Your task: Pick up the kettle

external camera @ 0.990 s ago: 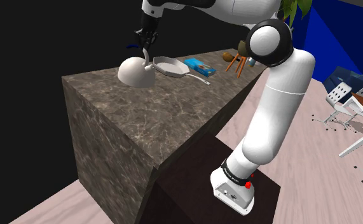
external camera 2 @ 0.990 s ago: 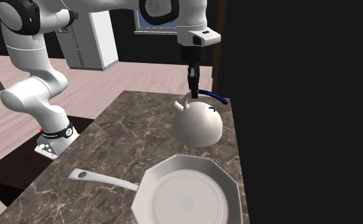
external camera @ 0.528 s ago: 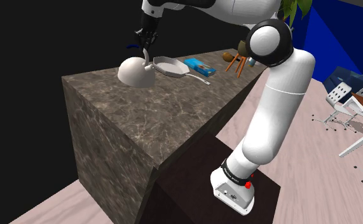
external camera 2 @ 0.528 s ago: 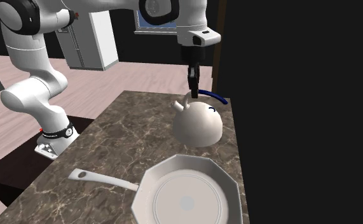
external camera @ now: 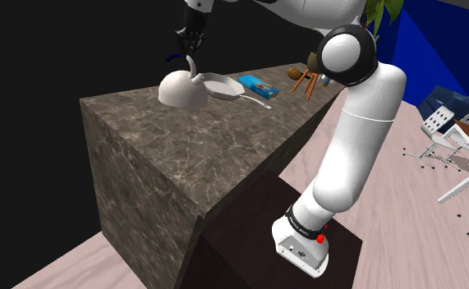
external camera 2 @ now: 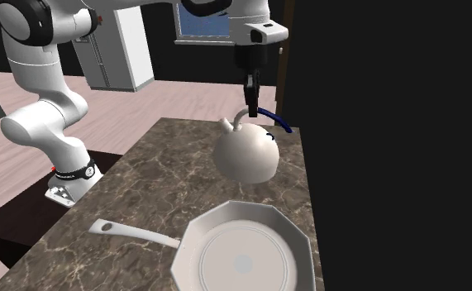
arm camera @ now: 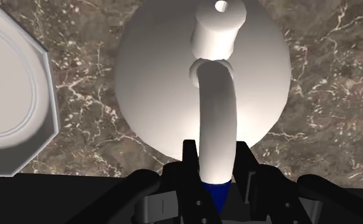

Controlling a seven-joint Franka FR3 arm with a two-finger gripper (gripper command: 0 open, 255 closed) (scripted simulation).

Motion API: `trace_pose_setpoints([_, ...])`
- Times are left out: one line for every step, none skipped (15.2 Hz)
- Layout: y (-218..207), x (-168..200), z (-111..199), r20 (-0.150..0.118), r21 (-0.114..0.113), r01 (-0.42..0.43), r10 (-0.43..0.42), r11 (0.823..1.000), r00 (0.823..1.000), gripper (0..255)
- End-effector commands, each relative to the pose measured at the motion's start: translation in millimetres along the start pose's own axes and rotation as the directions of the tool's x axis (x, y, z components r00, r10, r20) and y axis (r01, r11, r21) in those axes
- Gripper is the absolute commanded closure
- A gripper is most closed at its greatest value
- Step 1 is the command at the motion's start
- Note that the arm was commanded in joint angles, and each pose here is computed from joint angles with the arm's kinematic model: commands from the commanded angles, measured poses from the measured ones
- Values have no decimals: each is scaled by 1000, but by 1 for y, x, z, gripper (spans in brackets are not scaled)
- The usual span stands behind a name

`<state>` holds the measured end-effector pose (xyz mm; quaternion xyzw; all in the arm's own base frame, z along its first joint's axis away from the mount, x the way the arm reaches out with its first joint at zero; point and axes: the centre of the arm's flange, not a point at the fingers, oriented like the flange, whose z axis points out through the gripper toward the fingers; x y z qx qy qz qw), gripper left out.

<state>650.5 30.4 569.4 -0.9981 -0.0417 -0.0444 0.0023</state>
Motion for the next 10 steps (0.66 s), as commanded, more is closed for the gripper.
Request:
trace_pose_setpoints([0, 2, -12, -2, 0, 0, 0, 1000, 1000, 255])
trace_pose_setpoints([0, 3, -17, -2, 0, 0, 0, 1000, 1000, 255])
trace_pose_setpoints([0, 3, -22, -2, 0, 0, 0, 1000, 1000, 255])
trace_pose_setpoints([0, 4, -27, -2, 0, 0, 0, 1000, 1000, 255])
trace_pose_setpoints([0, 4, -33, -2, 0, 0, 0, 1000, 1000, 255])
trace_pose_setpoints([0, 5, -38, -2, 0, 0, 0, 1000, 1000, 255])
trace_pose_setpoints([0, 5, -43, -2, 0, 0, 0, 1000, 1000, 255])
trace_pose_setpoints([0, 6, -48, -2, 0, 0, 0, 1000, 1000, 255])
trace_pose_setpoints([0, 6, -49, -2, 0, 0, 0, 1000, 1000, 255])
trace_pose_setpoints([0, 6, -49, -2, 0, 0, 0, 1000, 1000, 255])
